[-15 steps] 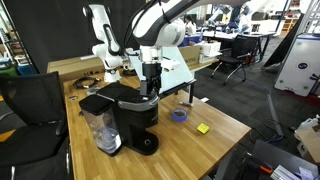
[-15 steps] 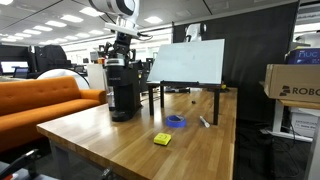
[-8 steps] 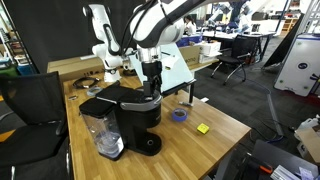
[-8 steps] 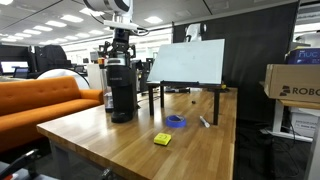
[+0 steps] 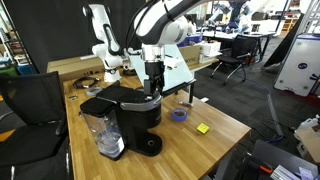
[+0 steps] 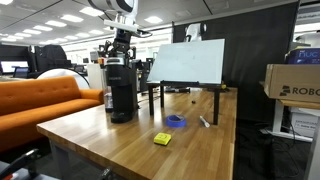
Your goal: Close the top of the coffee maker
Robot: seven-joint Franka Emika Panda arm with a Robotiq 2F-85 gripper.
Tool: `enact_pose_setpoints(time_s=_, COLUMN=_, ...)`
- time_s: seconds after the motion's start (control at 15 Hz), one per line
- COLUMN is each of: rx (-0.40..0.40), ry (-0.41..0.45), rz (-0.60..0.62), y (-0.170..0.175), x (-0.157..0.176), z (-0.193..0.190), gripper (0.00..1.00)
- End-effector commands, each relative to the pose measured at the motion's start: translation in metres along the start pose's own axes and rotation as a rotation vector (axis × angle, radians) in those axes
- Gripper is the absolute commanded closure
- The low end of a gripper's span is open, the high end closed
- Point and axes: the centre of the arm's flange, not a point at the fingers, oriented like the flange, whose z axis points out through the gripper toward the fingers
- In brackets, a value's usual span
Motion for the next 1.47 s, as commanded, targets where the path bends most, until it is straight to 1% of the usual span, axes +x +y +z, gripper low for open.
enact_pose_setpoints(time_s=0.0, rx=0.088, ry=0.008, rz=0.041, y=-0.003, x=-0.016, z=-0.006, gripper=0.0)
enact_pose_setpoints(time_s=0.2, rx=0.147, ry=0.058, rz=0.091, y=0.0, x=-0.019, z=-0.013, gripper=0.0)
enact_pose_setpoints(time_s=0.47, rx=0.172, ry=0.126, rz=0.142, y=0.004, x=-0.025, z=-0.023, gripper=0.0)
enact_pose_setpoints(time_s=0.6, rx=0.172, ry=0.13, rz=0.144, y=0.003, x=-0.028, z=-0.023, gripper=0.0)
enact_pose_setpoints(time_s=0.73, rx=0.164, ry=0.115, rz=0.13, y=0.0, x=-0.032, z=-0.017, gripper=0.0)
enact_pose_setpoints(time_s=0.93, rx=0.158, ry=0.093, rz=0.133, y=-0.008, x=-0.042, z=0.005, gripper=0.0)
enact_pose_setpoints(time_s=1.0, rx=0.155, ry=0.102, rz=0.143, y=-0.01, x=-0.046, z=0.013, gripper=0.0)
enact_pose_setpoints(time_s=1.13, rx=0.158, ry=0.15, rz=0.177, y=-0.013, x=-0.055, z=0.029, gripper=0.0)
enact_pose_setpoints(time_s=1.4, rx=0.167, ry=0.286, rz=0.322, y=-0.015, x=-0.074, z=0.034, gripper=0.0)
